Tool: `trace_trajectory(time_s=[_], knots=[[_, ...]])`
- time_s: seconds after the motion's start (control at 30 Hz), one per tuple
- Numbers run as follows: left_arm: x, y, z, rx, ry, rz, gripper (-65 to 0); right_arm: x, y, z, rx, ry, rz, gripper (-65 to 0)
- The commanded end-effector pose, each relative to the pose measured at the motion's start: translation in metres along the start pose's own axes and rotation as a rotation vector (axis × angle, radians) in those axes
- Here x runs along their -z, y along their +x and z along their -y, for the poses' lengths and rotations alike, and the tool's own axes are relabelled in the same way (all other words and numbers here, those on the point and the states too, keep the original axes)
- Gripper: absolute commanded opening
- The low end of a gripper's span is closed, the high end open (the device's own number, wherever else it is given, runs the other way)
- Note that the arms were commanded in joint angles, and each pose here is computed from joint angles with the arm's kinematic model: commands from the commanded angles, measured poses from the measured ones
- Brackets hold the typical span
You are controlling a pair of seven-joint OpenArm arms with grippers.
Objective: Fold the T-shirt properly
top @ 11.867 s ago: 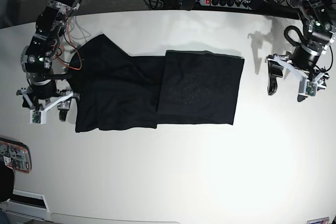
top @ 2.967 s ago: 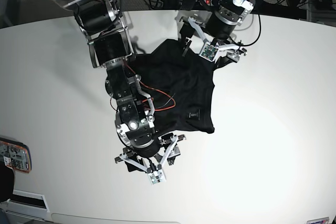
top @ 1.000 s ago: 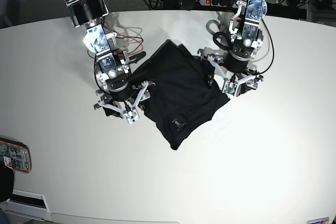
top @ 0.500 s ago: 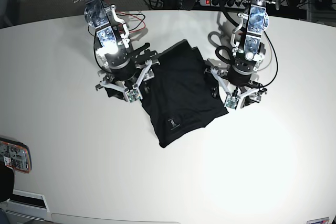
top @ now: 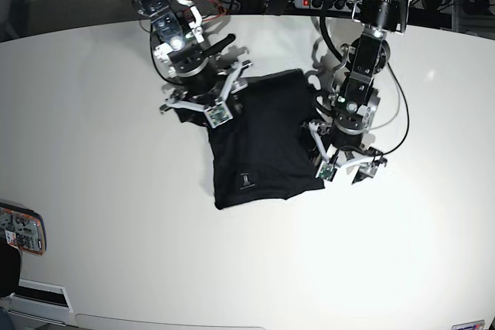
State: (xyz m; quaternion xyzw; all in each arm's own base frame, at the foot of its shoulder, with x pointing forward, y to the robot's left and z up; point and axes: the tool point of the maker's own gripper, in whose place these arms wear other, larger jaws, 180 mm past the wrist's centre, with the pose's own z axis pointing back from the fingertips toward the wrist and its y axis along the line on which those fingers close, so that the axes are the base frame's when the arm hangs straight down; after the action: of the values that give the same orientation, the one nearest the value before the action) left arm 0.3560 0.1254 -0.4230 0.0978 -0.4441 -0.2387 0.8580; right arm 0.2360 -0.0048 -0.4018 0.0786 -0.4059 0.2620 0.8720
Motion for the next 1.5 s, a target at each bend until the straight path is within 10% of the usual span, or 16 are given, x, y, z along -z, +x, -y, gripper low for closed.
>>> trace_trajectory(time_s=[0.0, 0.37, 0.83, 1.33, 1.47], knots=[[0.005, 0.002, 0.006, 0.021, -0.027, -0.017, -10.8, -0.002, 0.014, -0.009, -0.005, 0.025, 0.050, -26.1], [0.012, 0.006, 0.011, 0.024, -0.039, -0.021, -10.8, -0.003, 0.016, -0.031, -0.026, 0.079, 0.054, -26.1], [-0.017, -0.011, -0.031, -0.032, 0.066, -0.013, -10.8, -0.017, 0.036, 0.028, -0.005, -0.062, 0.117, -26.1], [-0.119, 0.080, -0.068, -0.048, 0.203, 0.305, -10.8, -0.030, 0.046, 0.084, 0.036, -0.205, 0.164, -26.1], [-0.136, 0.074, -0.057, -0.045, 0.184, 0.323, -10.8, -0.045, 0.073, 0.110, 0.034, -0.280, 0.331, -26.1]])
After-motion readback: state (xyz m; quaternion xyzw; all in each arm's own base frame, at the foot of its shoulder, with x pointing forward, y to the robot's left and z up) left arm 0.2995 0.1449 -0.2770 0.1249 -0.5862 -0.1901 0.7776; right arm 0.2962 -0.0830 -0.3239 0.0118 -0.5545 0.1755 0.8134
